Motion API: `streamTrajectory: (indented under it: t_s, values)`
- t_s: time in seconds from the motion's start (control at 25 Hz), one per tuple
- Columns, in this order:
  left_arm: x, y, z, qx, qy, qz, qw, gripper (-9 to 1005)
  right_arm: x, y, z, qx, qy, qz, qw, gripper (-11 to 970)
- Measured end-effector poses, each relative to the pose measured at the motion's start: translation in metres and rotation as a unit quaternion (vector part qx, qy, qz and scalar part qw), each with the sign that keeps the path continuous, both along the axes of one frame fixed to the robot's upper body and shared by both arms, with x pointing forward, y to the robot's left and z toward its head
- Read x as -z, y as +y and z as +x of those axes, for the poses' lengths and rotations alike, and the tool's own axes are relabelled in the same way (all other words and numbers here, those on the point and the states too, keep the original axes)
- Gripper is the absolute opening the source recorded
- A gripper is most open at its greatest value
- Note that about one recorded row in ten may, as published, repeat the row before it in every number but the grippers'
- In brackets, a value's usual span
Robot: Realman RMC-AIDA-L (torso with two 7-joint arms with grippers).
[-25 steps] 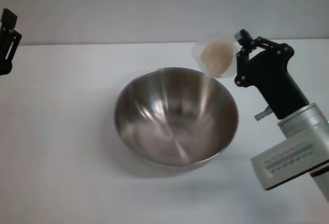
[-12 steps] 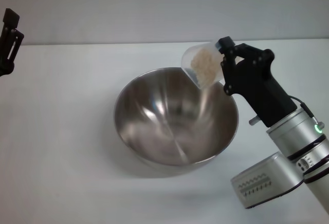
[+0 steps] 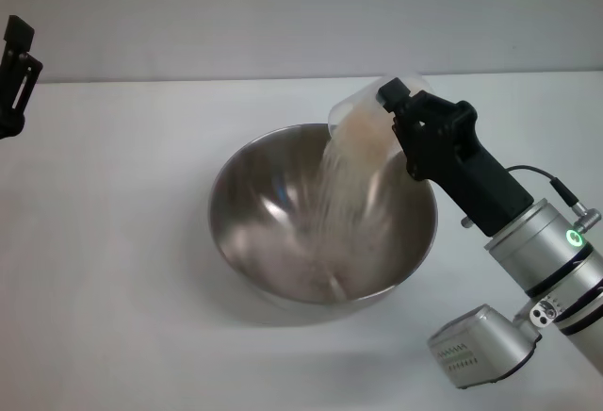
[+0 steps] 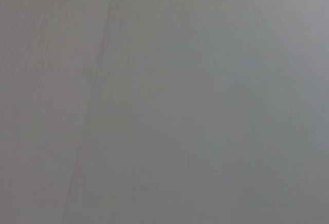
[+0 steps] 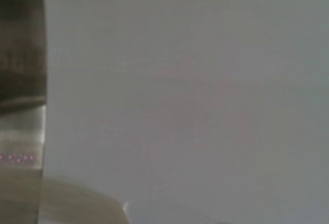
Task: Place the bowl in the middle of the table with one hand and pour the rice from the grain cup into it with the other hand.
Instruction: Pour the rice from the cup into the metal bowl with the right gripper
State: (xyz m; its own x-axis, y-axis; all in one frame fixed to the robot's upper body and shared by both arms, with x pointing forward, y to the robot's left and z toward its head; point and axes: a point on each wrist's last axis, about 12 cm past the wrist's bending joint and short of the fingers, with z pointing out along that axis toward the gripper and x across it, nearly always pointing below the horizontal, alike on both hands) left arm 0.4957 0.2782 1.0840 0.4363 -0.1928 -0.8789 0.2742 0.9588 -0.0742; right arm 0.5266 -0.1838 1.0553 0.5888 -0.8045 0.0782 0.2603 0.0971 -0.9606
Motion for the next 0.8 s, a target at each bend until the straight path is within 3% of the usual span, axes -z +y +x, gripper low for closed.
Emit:
streamTrajectory:
  t_s: [0.8]
  values:
    - [0.000, -0.002, 0.003, 0.005, 0.003, 0.001, 1.000, 810, 0.001, -0.017, 0.010, -0.063, -0.054, -0.136, 0.987, 7]
